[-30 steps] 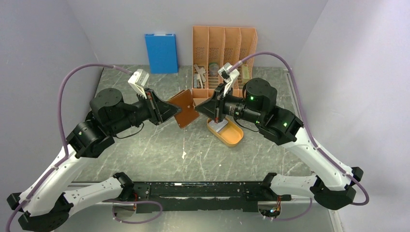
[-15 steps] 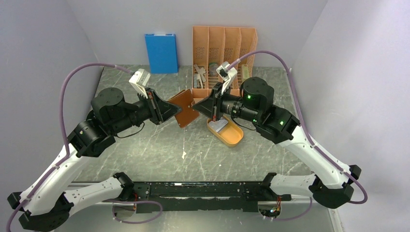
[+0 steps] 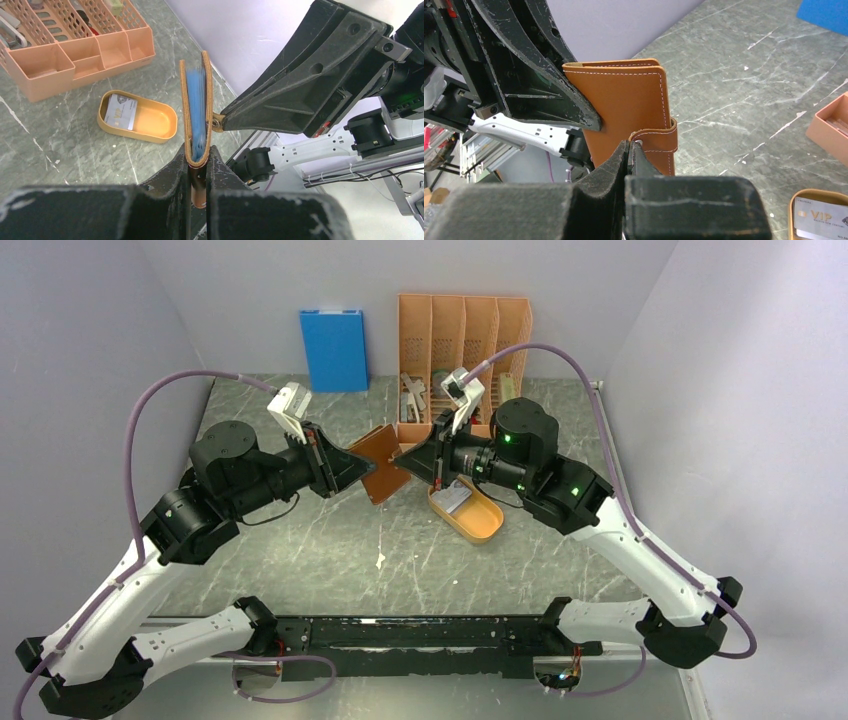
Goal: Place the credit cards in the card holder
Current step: Close the card holder.
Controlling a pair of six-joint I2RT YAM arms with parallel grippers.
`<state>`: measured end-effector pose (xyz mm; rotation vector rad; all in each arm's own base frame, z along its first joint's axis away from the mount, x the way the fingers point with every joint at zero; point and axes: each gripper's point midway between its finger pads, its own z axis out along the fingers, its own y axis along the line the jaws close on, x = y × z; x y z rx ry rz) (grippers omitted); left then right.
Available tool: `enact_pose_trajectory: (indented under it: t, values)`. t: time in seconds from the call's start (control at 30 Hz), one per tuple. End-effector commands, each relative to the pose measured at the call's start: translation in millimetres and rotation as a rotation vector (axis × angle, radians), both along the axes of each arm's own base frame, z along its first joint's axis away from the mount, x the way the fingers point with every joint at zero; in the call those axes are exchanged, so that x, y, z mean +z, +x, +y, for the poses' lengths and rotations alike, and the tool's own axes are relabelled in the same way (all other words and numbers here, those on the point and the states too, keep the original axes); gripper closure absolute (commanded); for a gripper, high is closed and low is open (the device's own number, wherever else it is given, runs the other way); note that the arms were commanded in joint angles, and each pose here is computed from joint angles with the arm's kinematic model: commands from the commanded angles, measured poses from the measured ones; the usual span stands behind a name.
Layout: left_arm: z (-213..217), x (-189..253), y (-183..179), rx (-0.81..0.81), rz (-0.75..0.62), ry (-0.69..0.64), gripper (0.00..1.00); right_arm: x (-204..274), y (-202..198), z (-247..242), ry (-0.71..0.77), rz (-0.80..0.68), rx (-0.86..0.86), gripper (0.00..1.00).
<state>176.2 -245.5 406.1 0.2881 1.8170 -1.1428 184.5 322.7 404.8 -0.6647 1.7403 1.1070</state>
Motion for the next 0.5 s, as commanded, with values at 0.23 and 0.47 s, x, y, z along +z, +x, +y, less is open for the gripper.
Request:
enact_pose_trajectory:
  t: [0.23, 0.47]
  values:
    - [-5.9, 21.5, -7.4, -0.056, -0.05, -0.058, 0.95, -2.1, 5.3, 5.4, -0.012, 0.014, -0.009, 1.0]
    - [-10.5, 16.8, -7.2, -0.071, -0.035, -0.06, 0.95, -4.7, 8.2, 10.0, -0.023, 0.024, -0.006, 1.0]
